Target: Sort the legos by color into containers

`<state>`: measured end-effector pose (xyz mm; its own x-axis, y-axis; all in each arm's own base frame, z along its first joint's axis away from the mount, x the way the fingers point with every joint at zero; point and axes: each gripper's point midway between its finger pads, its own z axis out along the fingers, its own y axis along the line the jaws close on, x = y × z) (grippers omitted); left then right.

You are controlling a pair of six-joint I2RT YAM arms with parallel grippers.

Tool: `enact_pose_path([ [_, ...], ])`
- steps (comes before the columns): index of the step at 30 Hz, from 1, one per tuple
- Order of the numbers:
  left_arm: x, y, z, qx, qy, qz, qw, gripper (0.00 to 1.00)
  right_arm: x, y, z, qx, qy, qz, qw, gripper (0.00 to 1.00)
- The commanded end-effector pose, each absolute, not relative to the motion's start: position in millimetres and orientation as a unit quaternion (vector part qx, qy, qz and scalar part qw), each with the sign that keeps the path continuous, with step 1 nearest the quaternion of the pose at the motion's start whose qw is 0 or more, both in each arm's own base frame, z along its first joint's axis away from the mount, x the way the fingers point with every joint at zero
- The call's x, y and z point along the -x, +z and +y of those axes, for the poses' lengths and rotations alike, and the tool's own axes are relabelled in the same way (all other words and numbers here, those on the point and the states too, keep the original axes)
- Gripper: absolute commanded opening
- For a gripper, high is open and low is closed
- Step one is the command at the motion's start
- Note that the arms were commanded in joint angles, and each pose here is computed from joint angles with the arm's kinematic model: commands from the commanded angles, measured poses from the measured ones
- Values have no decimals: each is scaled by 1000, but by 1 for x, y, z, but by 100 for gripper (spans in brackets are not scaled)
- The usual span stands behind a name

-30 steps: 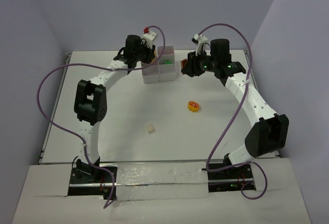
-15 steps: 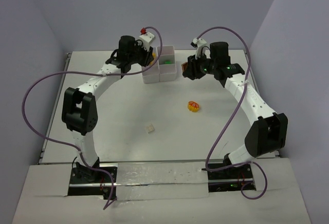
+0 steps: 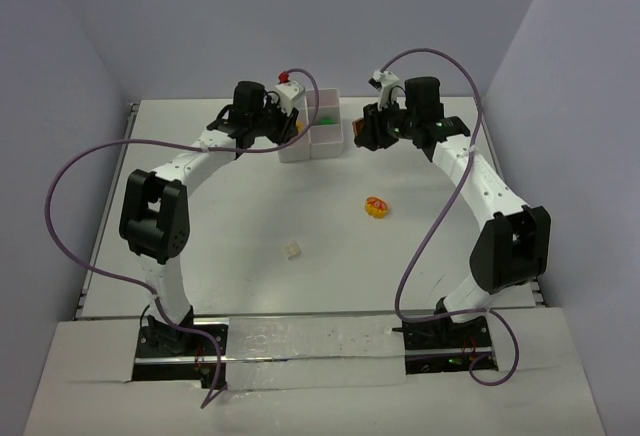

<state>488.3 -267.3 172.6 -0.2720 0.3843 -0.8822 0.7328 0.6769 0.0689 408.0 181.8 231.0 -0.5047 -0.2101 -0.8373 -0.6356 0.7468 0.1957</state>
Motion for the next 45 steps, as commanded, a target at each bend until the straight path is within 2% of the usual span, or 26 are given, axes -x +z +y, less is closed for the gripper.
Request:
enact_pose_path([
  [1, -492, 187, -276, -381, -182, 755, 502, 38, -421, 254, 179, 256, 244, 817, 456, 0],
  [19, -521, 174, -267, -387, -122, 749, 523, 42, -419, 255, 177, 244, 244, 821, 456, 0],
  [40, -529, 167, -270, -399, -111, 744, 525, 47, -420, 257, 178, 245, 246, 820, 455, 0],
  [45, -529, 170, -271, -400, -113, 743, 526, 53, -419, 258, 179, 246, 249, 819, 455, 0],
])
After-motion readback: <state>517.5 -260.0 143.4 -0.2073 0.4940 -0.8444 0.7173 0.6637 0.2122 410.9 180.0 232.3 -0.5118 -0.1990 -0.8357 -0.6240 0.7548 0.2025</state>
